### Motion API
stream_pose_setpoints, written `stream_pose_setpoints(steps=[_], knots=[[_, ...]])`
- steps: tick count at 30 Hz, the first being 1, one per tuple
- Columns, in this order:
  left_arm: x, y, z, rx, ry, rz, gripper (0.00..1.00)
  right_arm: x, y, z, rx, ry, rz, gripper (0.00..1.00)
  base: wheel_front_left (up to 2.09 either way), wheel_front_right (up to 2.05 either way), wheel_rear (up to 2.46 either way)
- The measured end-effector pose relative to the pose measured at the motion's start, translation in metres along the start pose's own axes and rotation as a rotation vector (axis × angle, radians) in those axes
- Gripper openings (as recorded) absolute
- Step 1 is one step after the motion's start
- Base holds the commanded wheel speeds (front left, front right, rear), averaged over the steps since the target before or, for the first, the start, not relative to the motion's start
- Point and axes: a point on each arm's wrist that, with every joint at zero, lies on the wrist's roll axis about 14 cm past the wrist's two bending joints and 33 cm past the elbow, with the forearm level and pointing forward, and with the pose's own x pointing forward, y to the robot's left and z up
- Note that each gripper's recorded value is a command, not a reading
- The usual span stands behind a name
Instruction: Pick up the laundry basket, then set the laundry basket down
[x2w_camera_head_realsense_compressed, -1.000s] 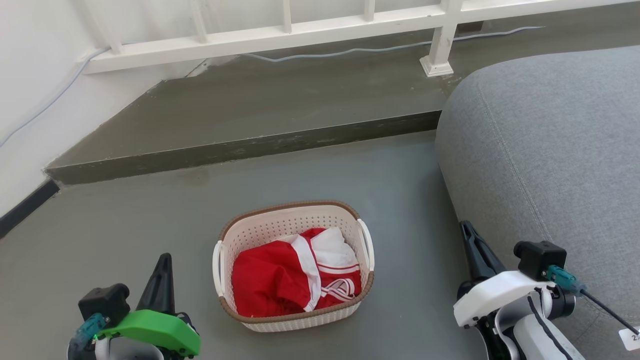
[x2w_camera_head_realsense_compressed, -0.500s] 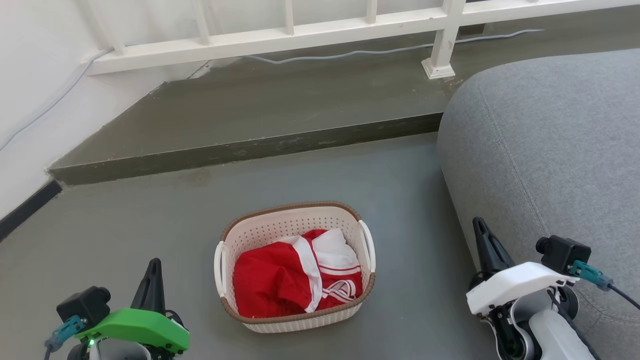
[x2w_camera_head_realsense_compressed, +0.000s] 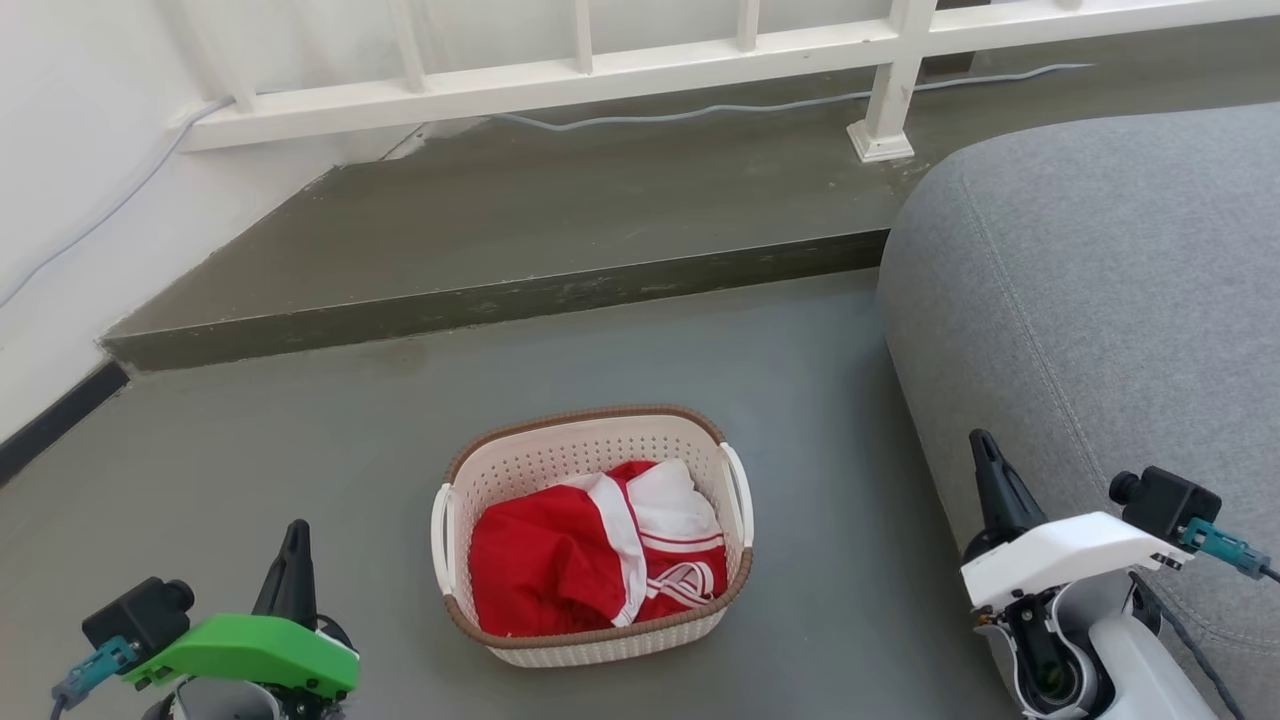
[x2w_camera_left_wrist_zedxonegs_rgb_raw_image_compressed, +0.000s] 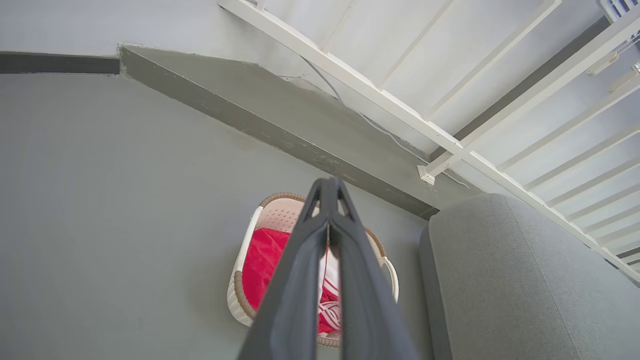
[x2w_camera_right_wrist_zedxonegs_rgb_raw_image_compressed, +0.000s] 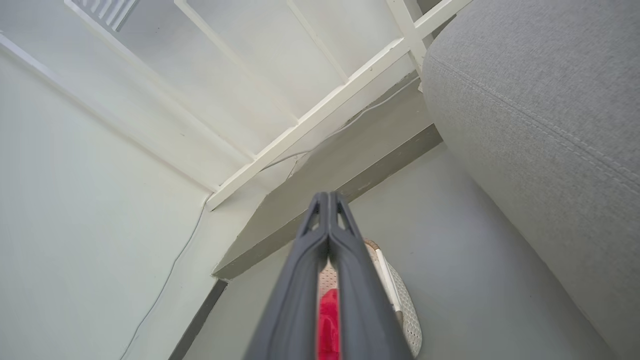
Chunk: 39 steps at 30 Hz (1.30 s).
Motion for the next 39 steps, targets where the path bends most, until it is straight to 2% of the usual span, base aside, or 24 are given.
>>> stream_pose_setpoints(steps=[39], knots=[[-0.001, 0.008, 0.018, -0.448, -0.015, 0.019, 0.00, 0.002, -0.022, 0.022, 0.490, -0.027, -0.049, 0.00, 0.00, 0.00, 0.00]])
